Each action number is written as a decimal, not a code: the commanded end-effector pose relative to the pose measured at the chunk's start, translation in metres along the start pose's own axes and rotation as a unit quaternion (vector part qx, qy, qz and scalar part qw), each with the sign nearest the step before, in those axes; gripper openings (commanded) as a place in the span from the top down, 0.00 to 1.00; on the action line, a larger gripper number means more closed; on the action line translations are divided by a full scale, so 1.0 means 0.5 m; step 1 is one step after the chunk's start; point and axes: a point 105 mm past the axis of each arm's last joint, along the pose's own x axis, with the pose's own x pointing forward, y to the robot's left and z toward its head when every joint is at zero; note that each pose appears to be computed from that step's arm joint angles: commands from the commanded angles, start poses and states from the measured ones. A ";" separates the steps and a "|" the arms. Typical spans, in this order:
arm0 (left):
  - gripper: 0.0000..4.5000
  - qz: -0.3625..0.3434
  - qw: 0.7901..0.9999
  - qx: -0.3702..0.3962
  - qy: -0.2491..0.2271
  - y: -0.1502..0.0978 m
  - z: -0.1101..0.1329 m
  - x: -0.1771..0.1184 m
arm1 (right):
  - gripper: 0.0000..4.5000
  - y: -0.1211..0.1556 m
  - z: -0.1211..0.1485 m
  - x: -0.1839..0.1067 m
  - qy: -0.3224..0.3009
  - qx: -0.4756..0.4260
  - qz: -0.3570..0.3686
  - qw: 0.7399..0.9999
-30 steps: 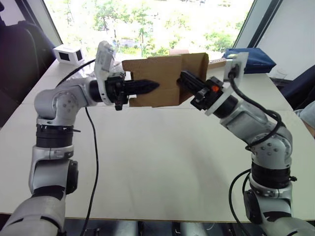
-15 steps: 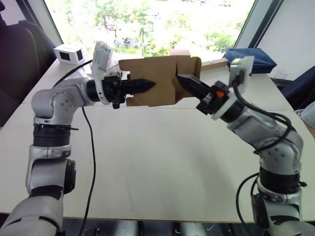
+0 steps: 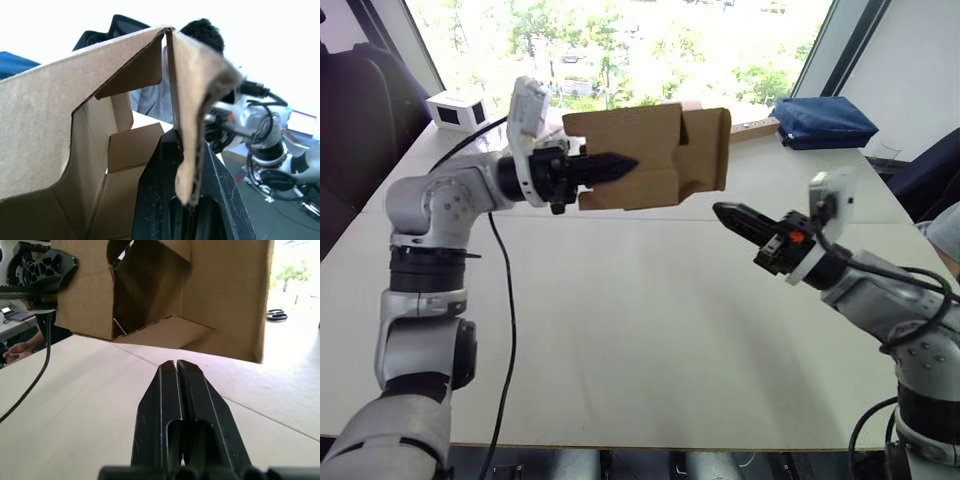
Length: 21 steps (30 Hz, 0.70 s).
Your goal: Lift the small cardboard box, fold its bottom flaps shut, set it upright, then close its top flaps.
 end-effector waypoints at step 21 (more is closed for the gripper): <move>1.00 -0.026 0.999 0.019 -0.006 -0.036 0.018 0.013 | 0.99 0.069 0.050 0.055 -0.061 0.011 0.094 0.994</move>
